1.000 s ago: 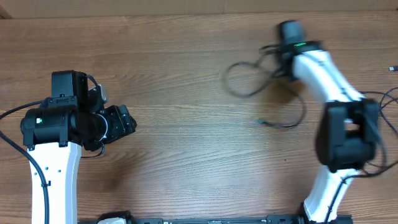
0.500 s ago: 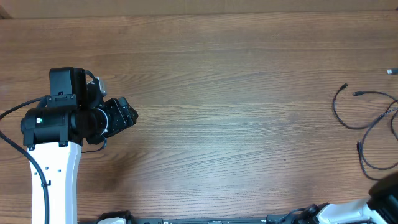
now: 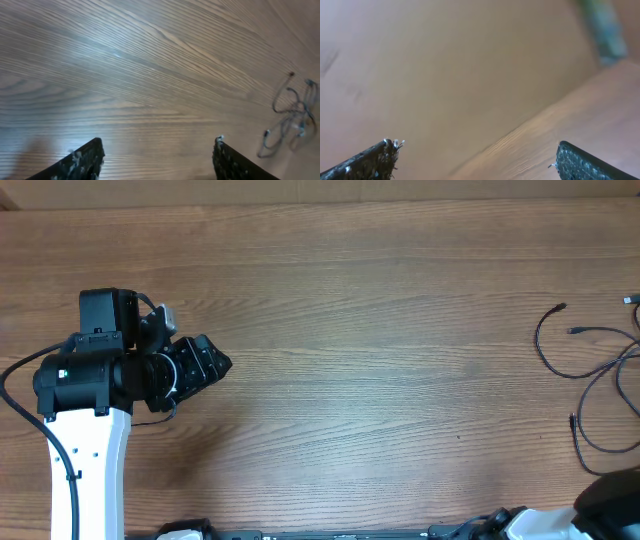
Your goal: Untangle cables
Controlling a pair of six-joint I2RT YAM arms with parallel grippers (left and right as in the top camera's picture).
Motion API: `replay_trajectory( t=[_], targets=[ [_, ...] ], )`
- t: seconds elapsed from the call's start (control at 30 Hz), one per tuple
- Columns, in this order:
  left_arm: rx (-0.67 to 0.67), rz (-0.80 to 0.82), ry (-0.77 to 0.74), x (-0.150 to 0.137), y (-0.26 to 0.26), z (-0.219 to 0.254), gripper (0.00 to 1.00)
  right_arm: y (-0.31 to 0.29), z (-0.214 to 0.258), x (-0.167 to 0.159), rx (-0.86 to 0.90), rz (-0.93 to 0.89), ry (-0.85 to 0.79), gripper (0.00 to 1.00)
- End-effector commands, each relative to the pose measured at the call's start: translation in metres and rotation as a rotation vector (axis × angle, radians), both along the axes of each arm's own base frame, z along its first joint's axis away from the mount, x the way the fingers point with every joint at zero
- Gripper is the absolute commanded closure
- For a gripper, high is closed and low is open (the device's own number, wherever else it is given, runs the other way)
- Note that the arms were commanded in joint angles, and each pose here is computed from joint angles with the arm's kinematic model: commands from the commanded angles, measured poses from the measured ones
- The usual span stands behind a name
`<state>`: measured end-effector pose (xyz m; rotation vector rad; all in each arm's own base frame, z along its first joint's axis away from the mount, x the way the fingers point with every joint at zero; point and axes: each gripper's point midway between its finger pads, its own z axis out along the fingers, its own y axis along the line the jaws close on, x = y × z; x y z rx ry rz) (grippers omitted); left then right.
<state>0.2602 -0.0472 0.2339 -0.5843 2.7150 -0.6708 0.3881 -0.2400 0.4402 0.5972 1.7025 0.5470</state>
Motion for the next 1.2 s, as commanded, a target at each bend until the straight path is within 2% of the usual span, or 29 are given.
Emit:
replay_trajectory(
  t=[0.0,0.1,0.17,0.23,0.3,0.47,0.6,0.8,1.03,1.13,1.17],
  targets=[
    [-0.075,-0.086,-0.024,-0.004,-0.017,0.007,0.32,0.068,0.045,-0.008,-0.212,0.166,-0.098,0.0],
    [-0.085,-0.094,-0.014,-0.007,-0.019,0.007,0.36,0.107,0.051,-0.007,-0.287,0.257,-0.115,0.0],
    [-0.083,-0.099,-0.008,-0.009,-0.02,0.007,0.48,0.135,0.056,-0.009,-0.32,0.318,-0.128,0.0],
    [-0.072,-0.124,-0.029,-0.013,-0.02,0.009,0.65,0.16,0.062,-0.014,-0.339,0.36,-0.143,0.0],
    [-0.058,-0.148,-0.077,-0.018,-0.02,0.018,0.69,0.182,0.071,-0.022,-0.357,0.381,-0.16,0.0],
    [-0.023,-0.174,-0.239,-0.039,-0.022,0.049,0.65,0.225,0.097,-0.057,-0.454,0.376,-0.211,0.0],
    [0.018,-0.171,-0.341,-0.062,-0.021,0.067,0.53,0.253,0.107,-0.087,-0.467,0.403,-0.237,0.0],
    [0.05,-0.211,-0.409,-0.097,-0.024,0.075,0.56,0.296,0.117,-0.131,-0.469,0.517,-0.297,0.0],
    [0.042,-0.232,-0.558,-0.109,-0.031,0.098,0.52,0.328,0.125,-0.177,-0.468,0.641,-0.368,0.0],
    [-0.001,-0.265,-0.605,-0.109,-0.04,0.108,0.39,0.328,0.122,-0.185,-0.464,0.627,-0.352,0.0],
    [-0.005,-0.267,-0.605,-0.109,-0.04,0.108,0.32,0.327,0.121,-0.184,-0.462,0.622,-0.345,0.0]
  ],
)
